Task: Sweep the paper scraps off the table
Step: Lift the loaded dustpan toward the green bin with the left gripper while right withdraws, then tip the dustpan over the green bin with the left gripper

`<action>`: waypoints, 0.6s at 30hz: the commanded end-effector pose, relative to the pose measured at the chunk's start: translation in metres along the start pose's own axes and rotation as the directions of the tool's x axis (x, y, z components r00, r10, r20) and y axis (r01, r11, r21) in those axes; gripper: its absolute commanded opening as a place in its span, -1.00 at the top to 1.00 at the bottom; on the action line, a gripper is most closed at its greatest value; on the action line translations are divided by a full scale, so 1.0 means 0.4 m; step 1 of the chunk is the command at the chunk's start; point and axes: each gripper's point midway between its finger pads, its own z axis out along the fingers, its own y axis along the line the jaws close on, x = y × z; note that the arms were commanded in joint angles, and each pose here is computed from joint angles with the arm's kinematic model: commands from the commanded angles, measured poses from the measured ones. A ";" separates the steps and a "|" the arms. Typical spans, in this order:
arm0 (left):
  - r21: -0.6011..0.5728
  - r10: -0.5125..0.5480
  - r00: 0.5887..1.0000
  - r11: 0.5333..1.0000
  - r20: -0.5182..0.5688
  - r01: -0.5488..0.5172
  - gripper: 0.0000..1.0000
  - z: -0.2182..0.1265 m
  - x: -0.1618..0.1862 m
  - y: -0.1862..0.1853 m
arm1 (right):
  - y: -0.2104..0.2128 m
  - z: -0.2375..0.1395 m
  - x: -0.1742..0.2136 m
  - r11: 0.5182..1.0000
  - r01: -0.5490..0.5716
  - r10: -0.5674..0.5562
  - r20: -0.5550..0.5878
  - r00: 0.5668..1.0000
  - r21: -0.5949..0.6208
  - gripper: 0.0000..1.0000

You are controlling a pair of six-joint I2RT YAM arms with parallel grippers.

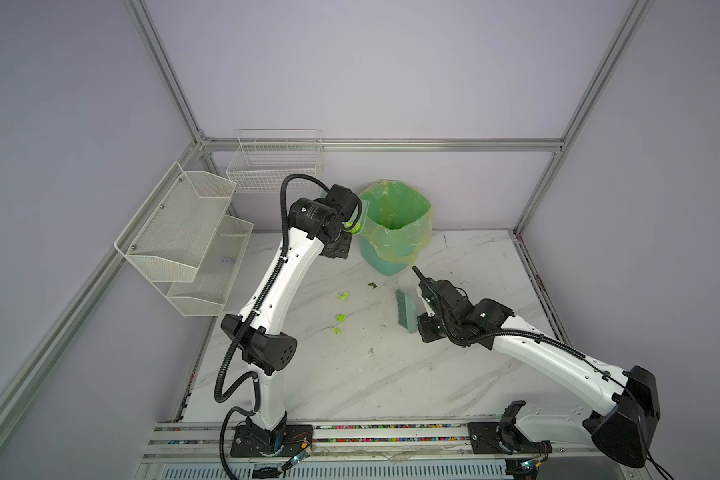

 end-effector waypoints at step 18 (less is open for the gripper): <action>-0.110 -0.001 0.930 0.993 0.367 0.045 1.00 -0.055 -0.237 0.023 | 0.004 -0.009 -0.001 0.997 -0.064 0.065 0.026 0.998 -0.029 1.00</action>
